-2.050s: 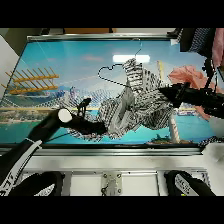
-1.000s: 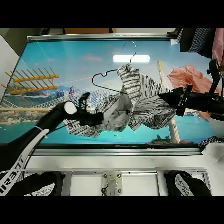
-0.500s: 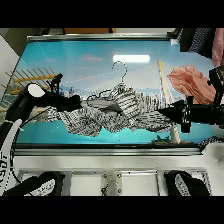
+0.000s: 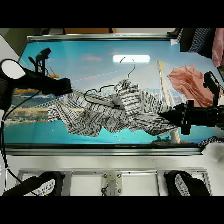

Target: Fold the clothes and pants, and hang the long-sleeved shirts on hangers.

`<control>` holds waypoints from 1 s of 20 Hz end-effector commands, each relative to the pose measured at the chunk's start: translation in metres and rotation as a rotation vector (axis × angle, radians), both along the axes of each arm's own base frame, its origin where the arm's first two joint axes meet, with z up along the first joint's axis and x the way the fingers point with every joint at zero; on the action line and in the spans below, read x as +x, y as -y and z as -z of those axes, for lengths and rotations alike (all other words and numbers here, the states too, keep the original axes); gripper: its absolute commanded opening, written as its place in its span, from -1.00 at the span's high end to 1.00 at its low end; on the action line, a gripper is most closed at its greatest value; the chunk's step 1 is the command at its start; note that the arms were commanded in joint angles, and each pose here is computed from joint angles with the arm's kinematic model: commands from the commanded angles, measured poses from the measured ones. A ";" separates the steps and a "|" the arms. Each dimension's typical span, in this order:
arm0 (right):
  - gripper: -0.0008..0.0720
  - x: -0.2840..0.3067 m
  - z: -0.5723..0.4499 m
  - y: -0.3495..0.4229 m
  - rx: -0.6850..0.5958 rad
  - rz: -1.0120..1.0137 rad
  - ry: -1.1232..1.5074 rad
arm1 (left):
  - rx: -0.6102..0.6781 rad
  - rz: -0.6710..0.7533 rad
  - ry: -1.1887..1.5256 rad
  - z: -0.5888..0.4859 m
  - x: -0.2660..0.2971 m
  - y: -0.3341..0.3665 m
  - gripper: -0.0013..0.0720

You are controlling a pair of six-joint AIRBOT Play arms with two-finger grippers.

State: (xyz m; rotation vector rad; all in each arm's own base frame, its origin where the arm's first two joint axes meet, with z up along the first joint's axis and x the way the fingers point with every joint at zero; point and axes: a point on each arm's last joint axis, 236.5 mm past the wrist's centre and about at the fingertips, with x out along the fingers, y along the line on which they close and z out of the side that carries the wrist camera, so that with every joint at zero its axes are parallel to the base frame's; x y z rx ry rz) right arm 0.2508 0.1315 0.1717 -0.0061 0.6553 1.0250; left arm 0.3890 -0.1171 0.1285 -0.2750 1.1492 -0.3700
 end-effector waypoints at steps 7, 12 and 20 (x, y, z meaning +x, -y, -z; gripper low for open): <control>0.96 -0.009 -0.022 -0.012 0.060 -0.011 0.042 | 0.086 0.080 -0.055 -0.009 0.001 -0.003 0.94; 0.96 -0.063 -0.004 -0.029 0.024 -0.181 -0.151 | 0.099 0.102 -0.030 -0.036 0.027 -0.007 0.94; 0.96 -0.096 -0.011 -0.062 0.054 -0.339 -0.204 | 0.116 0.227 -0.090 -0.026 0.019 0.020 0.94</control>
